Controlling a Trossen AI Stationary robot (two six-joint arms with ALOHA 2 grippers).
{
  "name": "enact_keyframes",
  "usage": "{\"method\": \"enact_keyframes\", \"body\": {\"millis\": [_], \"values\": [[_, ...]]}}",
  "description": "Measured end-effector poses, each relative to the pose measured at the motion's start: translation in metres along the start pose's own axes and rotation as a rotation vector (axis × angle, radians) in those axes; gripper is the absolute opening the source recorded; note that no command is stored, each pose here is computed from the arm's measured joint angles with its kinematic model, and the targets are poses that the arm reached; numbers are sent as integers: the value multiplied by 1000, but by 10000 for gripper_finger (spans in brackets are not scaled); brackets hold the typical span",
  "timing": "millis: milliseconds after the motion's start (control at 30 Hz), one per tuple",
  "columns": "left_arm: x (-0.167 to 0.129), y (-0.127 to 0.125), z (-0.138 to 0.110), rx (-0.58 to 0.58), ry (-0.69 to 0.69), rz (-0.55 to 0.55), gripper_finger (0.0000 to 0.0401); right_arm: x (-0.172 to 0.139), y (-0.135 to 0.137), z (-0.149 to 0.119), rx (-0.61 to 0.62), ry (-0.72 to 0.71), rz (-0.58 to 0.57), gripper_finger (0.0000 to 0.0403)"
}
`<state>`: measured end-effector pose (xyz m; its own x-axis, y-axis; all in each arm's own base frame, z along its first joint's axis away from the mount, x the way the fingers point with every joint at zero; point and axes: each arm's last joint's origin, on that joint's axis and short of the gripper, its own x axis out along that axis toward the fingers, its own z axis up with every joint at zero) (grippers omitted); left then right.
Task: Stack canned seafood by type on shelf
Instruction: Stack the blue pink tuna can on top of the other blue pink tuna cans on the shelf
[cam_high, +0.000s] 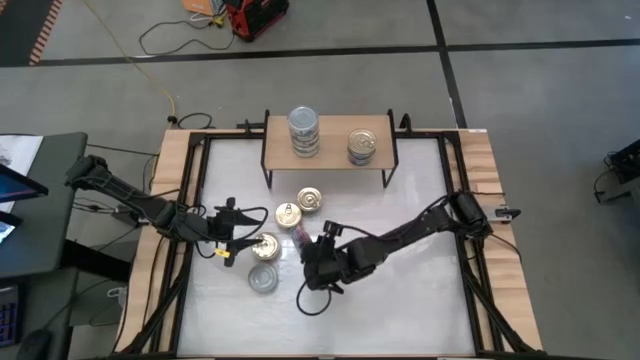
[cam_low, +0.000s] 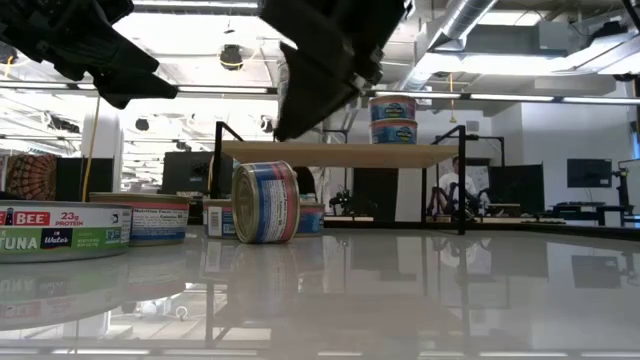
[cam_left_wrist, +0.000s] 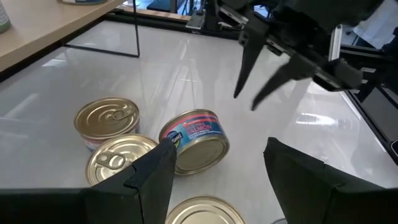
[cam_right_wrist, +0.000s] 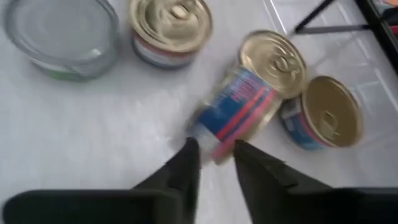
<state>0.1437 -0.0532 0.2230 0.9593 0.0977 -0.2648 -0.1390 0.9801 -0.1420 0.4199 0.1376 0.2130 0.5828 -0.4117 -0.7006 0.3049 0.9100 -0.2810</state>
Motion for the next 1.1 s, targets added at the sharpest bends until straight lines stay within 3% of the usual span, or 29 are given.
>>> {"method": "enact_keyframes", "body": {"millis": [300,467,833,1100], "values": [[0,0,0,-4,1,-5,233,11,1,2,156,-22,6,342],[0,0,0,1,2,-7,233,19,2,3,257,-47,-20,396],[0,0,0,-1,-1,-11,233,66,9,-13,239,-25,-91,359],[0,0,0,1,2,-9,233,65,12,-16,156,-24,-105,240]]}}
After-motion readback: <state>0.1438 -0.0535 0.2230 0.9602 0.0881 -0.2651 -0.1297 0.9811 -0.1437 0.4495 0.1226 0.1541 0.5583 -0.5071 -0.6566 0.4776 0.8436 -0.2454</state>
